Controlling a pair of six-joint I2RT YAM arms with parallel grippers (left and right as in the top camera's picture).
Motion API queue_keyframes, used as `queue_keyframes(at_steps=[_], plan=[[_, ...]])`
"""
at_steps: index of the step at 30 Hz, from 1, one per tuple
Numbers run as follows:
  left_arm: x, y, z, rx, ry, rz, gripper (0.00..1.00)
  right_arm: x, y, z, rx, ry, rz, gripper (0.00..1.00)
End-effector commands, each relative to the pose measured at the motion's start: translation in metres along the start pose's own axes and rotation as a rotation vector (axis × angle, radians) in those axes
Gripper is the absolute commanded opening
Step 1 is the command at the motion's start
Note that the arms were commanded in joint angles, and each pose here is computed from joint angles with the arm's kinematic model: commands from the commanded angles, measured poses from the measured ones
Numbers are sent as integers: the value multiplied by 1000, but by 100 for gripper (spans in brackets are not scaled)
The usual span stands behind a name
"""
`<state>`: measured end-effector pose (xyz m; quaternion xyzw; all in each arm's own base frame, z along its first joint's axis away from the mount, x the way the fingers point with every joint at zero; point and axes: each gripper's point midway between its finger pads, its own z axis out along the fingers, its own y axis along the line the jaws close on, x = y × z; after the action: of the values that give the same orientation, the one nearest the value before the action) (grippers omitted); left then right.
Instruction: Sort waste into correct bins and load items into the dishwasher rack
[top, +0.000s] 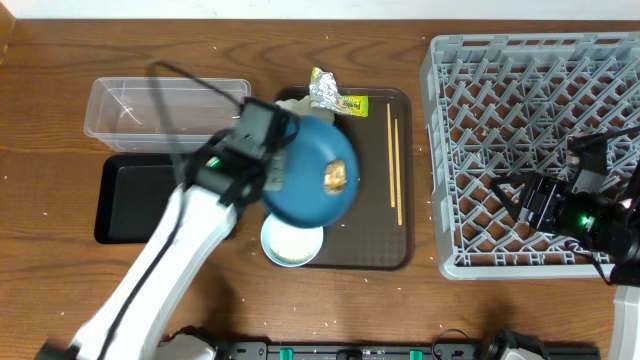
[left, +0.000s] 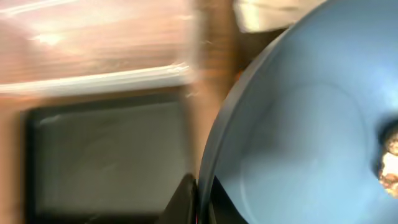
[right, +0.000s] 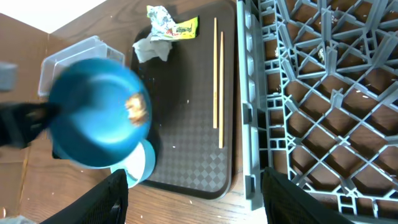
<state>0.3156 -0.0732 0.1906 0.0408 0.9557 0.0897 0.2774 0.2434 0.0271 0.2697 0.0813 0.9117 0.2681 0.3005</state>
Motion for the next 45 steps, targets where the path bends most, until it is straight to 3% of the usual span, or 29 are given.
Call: queue_keyframes(at_steps=[1,6,12,16,22,38,45], plan=[[-7,78,-48,-337,-130,-33,6,-1,5,-1,-9,-1,-27,62],[15,151,-112,-698,-227,-153,6,-2,5,-1,-9,-3,-28,62],[29,171,-122,-889,-222,-156,6,-3,5,-1,-9,-6,-31,63],[15,162,-98,-967,-181,-66,6,-3,5,-1,-10,-7,-32,63],[-4,149,-64,-1122,-71,197,6,-3,5,-1,-10,-5,-27,63],[-10,151,-65,-1193,-65,263,6,-1,5,-1,-9,-1,-24,64],[0,137,-55,-1007,-65,118,6,-1,5,-1,-9,-1,-36,64]])
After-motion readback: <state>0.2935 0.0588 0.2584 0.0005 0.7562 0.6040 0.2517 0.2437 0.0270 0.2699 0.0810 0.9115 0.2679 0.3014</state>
